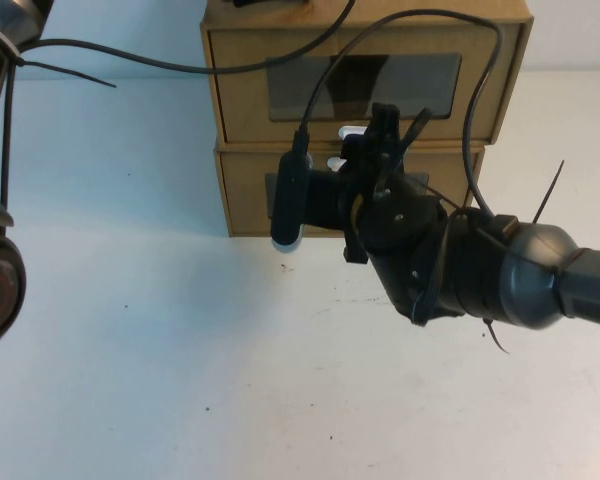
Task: Open the shoe box
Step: 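Pull the top drawer of the cardboard box fully open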
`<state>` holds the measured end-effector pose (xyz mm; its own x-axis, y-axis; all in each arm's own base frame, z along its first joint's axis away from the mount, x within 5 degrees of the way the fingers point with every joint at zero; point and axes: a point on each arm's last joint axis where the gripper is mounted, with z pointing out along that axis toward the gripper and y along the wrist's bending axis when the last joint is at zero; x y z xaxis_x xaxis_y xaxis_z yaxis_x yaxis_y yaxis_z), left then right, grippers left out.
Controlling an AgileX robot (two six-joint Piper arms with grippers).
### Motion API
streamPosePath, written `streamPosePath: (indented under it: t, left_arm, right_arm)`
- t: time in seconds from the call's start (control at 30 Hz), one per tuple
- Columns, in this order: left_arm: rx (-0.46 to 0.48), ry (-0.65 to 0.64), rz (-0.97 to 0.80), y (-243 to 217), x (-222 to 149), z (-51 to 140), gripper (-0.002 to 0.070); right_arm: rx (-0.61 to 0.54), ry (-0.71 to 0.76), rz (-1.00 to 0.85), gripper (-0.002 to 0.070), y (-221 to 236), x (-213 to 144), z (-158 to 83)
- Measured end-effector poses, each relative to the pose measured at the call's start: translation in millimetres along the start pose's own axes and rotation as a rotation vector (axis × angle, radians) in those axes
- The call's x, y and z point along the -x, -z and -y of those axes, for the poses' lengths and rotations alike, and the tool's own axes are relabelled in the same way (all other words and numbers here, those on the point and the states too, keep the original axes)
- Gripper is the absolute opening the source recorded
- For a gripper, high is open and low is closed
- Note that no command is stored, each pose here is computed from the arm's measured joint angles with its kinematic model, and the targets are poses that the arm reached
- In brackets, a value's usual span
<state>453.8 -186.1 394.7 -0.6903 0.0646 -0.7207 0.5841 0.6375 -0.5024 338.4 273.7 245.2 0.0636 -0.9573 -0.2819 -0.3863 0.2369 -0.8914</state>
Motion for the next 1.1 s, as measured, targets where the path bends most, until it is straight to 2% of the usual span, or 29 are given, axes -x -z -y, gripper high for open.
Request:
streamPosePath:
  t: [0.47, 0.57, 0.8, 1.1]
  left_arm:
    - [0.0, 0.0, -0.002, 0.0, -0.2, 0.0, -0.0004]
    - [0.0, 0.0, -0.002, 0.0, -0.2, 0.0, -0.0004]
    - [0.0, -0.002, -0.002, 0.0, -0.2, 0.0, -0.0004]
    - [0.0, -0.002, -0.002, 0.0, -0.2, 0.0, -0.0004]
  right_arm:
    - [-0.007, -0.037, 0.013, 0.0318, -21.5, -6.6, 14.7]
    - [-0.008, -0.036, 0.011, 0.03, -24.5, -6.9, 14.6]
    - [-0.02, -0.037, 0.005, 0.0214, -25.6, -6.3, 16.4]
    - [-0.038, -0.023, 0.0, 0.0059, -25.6, -6.6, 18.5]
